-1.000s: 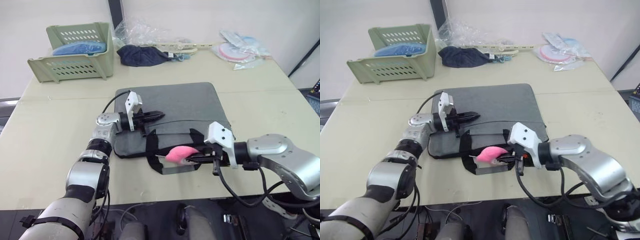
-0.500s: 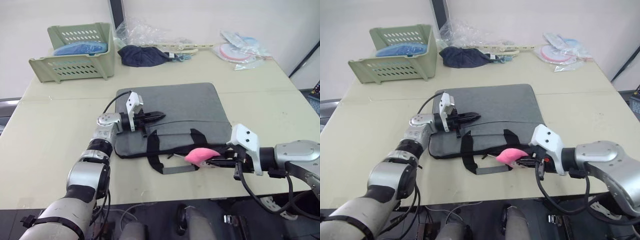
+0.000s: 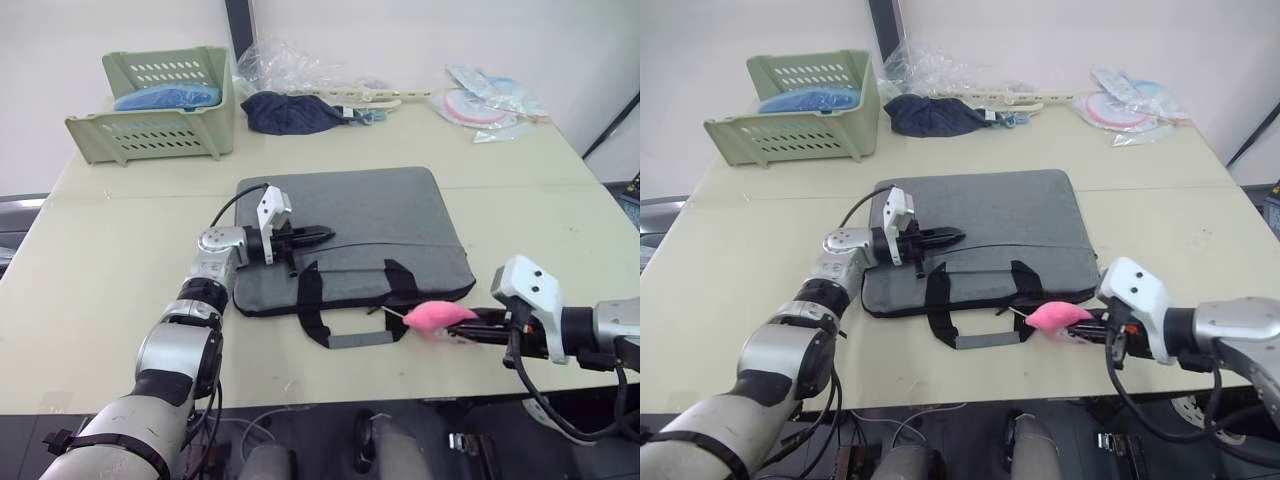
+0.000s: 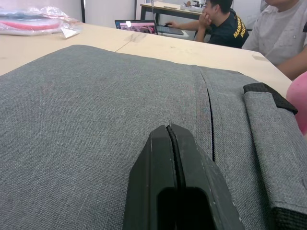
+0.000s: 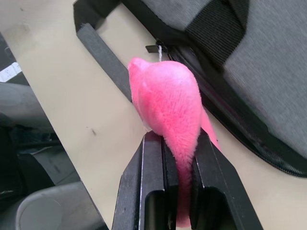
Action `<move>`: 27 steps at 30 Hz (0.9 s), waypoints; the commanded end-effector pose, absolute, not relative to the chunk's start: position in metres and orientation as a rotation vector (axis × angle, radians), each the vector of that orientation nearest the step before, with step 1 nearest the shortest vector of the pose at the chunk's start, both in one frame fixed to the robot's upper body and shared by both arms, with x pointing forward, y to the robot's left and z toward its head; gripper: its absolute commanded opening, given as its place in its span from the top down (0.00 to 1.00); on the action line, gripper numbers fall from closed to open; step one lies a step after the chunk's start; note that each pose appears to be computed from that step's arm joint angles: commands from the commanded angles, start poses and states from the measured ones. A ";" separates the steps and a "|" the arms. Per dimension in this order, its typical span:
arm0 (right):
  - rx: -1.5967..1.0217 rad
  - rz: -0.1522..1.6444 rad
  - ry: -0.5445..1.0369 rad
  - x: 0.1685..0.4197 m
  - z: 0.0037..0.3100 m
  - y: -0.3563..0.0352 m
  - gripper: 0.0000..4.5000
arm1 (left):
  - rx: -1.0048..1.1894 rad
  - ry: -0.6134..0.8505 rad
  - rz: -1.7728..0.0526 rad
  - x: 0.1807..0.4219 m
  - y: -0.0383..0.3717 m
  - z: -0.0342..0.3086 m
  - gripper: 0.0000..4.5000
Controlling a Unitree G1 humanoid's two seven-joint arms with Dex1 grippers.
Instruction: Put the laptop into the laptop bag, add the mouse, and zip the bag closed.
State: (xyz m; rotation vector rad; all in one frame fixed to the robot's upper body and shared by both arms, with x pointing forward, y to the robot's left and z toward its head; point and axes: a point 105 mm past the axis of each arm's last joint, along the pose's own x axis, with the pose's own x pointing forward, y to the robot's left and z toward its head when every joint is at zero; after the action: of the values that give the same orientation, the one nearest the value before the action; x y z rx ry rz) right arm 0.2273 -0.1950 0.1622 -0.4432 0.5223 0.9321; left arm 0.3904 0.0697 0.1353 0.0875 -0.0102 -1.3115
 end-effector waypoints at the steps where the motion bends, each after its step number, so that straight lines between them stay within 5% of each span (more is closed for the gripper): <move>1: -0.476 0.859 0.527 0.232 0.168 -0.215 1.00 | 0.049 0.214 -1.320 0.374 0.077 0.079 1.00; 27: -0.473 0.611 0.654 0.234 0.140 -0.312 1.00 | 0.076 0.251 -1.329 0.369 0.080 0.068 1.00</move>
State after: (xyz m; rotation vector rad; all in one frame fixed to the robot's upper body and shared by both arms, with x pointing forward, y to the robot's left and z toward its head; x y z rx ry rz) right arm 0.2330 -0.2908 0.1400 -0.4374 0.6179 0.6891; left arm 0.3879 0.0682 0.1268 0.1105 0.0230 -1.3232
